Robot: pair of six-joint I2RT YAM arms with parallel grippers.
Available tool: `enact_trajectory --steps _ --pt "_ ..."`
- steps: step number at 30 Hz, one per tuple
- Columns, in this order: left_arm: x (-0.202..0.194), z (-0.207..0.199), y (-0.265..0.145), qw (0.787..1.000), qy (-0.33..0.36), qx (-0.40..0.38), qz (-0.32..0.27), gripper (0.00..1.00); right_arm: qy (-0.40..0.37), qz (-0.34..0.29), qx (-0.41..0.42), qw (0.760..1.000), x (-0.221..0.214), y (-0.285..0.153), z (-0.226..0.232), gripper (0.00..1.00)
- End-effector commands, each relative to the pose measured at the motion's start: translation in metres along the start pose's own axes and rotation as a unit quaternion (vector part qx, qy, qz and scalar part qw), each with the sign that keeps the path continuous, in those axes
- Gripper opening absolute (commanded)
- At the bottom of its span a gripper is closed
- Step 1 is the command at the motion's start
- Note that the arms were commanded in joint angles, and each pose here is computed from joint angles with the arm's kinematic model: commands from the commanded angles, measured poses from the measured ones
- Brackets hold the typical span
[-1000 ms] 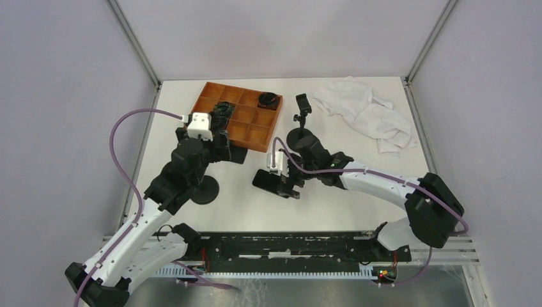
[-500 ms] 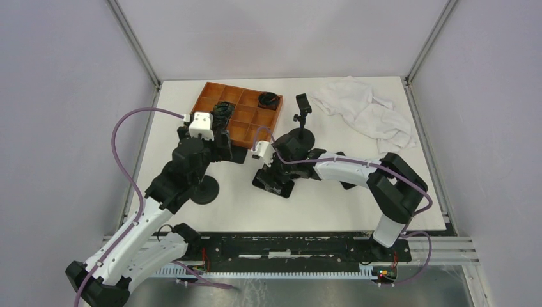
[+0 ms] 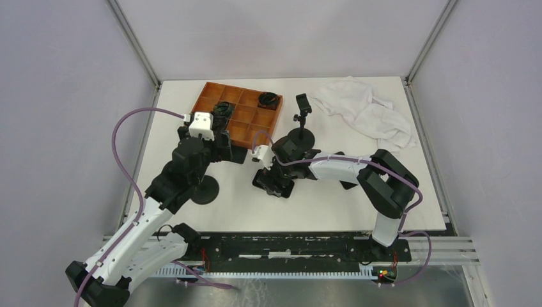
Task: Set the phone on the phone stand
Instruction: Pick up the phone at the center of the board.
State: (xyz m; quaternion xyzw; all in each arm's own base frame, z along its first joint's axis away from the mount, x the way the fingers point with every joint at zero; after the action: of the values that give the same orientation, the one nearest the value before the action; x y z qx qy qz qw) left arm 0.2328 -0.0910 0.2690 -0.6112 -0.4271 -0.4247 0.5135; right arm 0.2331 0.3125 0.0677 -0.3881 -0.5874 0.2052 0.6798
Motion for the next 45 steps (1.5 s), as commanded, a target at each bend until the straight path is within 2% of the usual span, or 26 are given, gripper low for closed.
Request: enact_trajectory --steps 1,18,24,29,35,40,45 --pt "0.010 0.000 0.001 1.000 0.010 -0.006 -0.021 1.00 0.005 -0.008 0.019 1.000 0.009 0.004 0.005 0.98" --pt "0.010 -0.001 0.001 1.000 0.010 -0.009 -0.021 1.00 -0.051 0.066 -0.027 0.996 -0.013 0.018 0.004 0.98" --pt "0.009 -0.001 0.001 1.000 0.010 -0.010 -0.021 1.00 -0.065 0.083 -0.025 0.994 -0.020 0.019 0.003 0.91" --pt "0.009 -0.001 0.001 1.000 0.010 -0.011 -0.021 1.00 -0.071 0.087 -0.015 0.994 -0.021 0.018 0.003 0.82" --pt "0.009 -0.001 -0.001 1.000 0.009 -0.011 -0.023 1.00 -0.062 0.084 -0.003 0.994 -0.021 0.016 0.002 0.54" --pt "0.010 -0.001 -0.001 1.000 0.010 -0.013 -0.023 1.00 -0.047 0.068 -0.001 0.997 -0.017 0.009 -0.004 0.39" --pt "0.008 -0.002 -0.002 1.000 0.009 -0.018 -0.022 1.00 -0.023 0.029 0.014 0.999 -0.009 -0.003 -0.010 0.37"
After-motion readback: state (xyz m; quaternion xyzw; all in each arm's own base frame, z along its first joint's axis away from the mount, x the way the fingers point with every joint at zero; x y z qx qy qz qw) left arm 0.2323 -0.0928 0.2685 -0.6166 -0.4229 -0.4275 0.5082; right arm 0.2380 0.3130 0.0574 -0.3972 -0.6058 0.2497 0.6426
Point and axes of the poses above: each gripper's point midway between its finger pads, its own y axis out along the fingers, its own z axis along the line the jaws close on, x = y × z, the point moved 5 cm from there along -y, back along the fingers, and after that the axes turned 6 degrees about -y, right-handed, at the moved point
